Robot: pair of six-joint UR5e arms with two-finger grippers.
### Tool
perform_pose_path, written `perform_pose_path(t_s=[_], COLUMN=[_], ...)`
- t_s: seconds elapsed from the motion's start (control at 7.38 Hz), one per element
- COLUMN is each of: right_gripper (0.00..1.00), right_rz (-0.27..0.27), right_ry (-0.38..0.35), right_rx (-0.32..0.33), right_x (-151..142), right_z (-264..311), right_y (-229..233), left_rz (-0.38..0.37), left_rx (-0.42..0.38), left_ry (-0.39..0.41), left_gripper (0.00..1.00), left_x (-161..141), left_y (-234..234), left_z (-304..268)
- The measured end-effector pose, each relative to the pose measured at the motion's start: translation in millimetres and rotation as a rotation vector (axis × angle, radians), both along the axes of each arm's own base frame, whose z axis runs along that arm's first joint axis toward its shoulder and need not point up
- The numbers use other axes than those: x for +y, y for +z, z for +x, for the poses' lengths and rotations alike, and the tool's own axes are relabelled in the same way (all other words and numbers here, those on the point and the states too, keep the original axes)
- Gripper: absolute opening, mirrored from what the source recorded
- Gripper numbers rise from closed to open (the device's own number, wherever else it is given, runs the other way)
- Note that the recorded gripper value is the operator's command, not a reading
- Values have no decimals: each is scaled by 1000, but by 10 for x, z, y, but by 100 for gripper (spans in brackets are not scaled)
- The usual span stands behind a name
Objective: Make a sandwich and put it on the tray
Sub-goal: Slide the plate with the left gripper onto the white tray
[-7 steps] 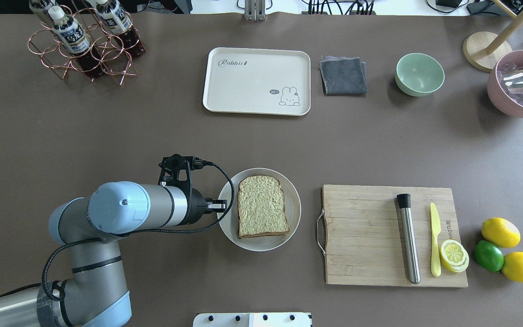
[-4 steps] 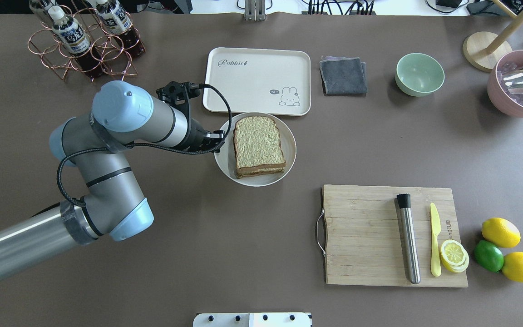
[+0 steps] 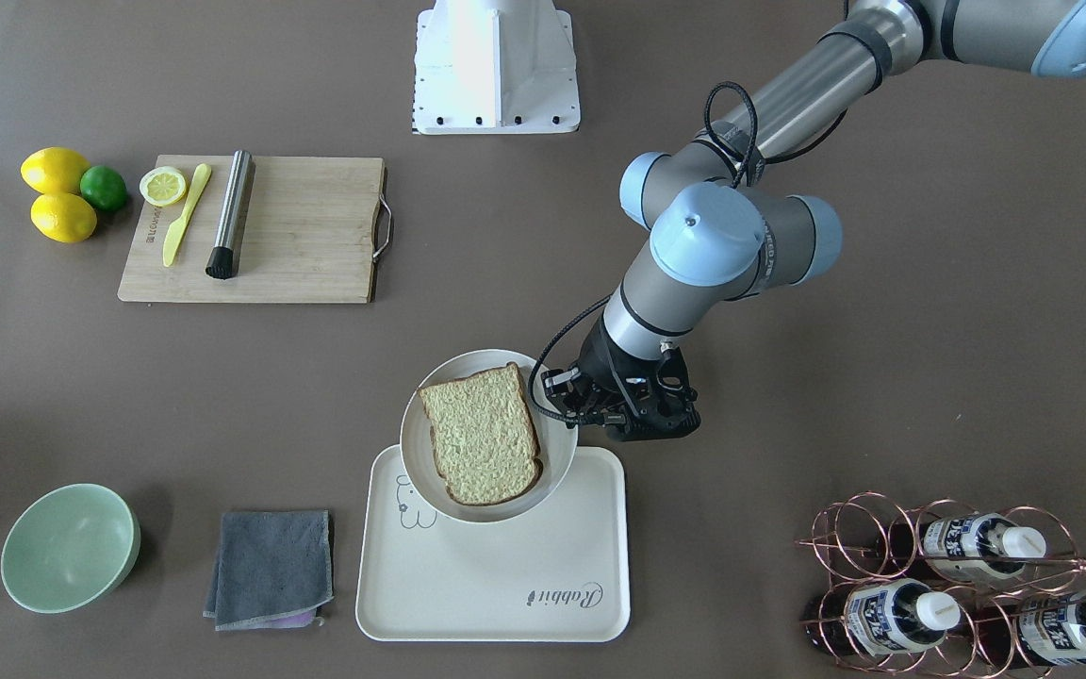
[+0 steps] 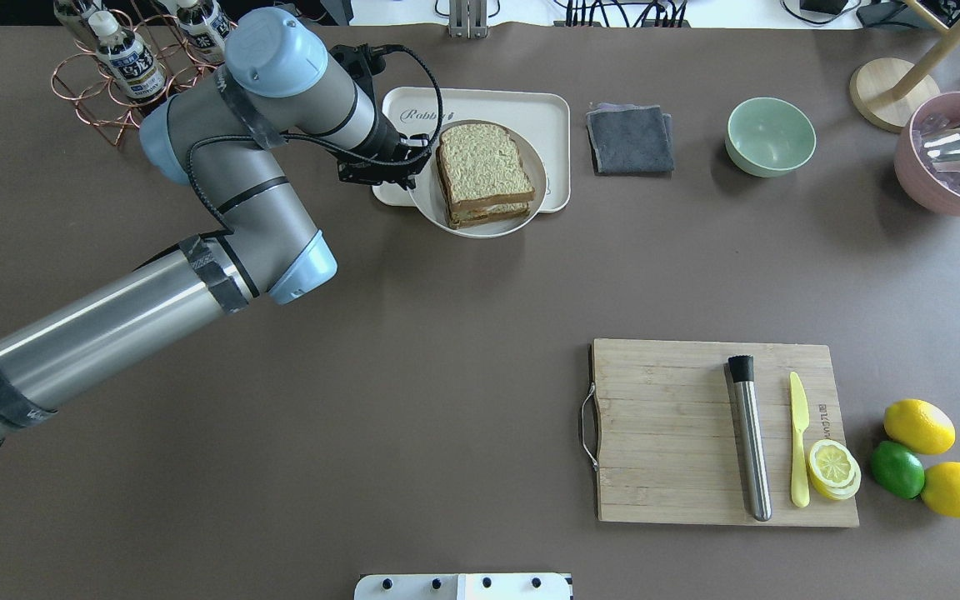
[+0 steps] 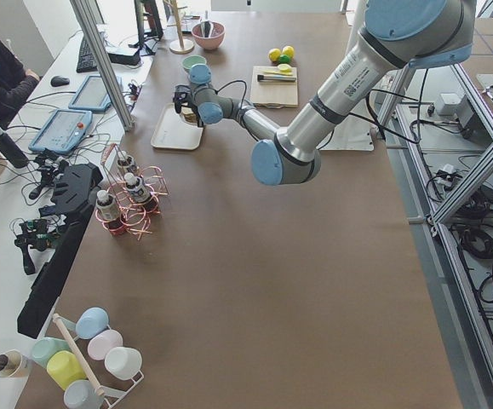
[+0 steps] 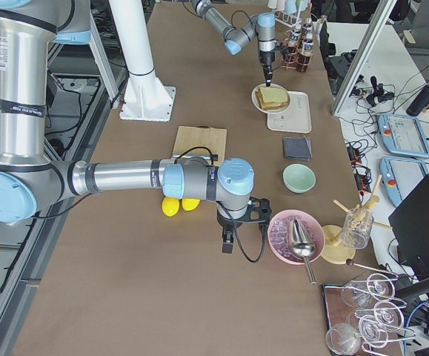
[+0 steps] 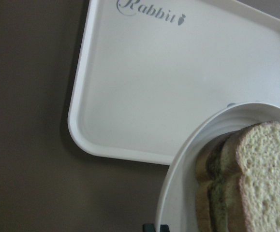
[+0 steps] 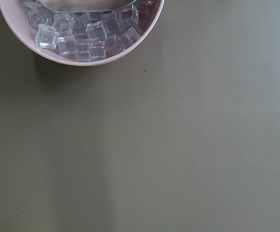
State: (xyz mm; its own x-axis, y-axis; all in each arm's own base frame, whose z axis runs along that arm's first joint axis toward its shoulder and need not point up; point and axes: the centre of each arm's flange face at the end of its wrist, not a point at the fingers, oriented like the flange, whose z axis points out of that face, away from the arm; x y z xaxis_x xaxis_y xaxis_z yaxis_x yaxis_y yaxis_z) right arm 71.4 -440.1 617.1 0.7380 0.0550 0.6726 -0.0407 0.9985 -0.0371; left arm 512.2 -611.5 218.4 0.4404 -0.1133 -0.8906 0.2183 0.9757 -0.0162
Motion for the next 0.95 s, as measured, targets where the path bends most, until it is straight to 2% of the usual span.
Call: perform_pose_path(t_s=[0.41, 0.68, 0.95], right_gripper=[100, 100, 100], right_rz=[6, 9, 10], right_ry=[2, 4, 3], right_rx=[0, 0, 0], right_x=[-34, -49, -54], right_z=[0, 0, -1], right_y=[-35, -50, -58], left_rz=[-3, 2, 11], left_rx=[-14, -40, -44], left_ry=[-51, -90, -108], left_gripper=[0, 0, 99], left_x=[-698, -904, -956], left_y=[70, 143, 173], left_z=[223, 326, 333])
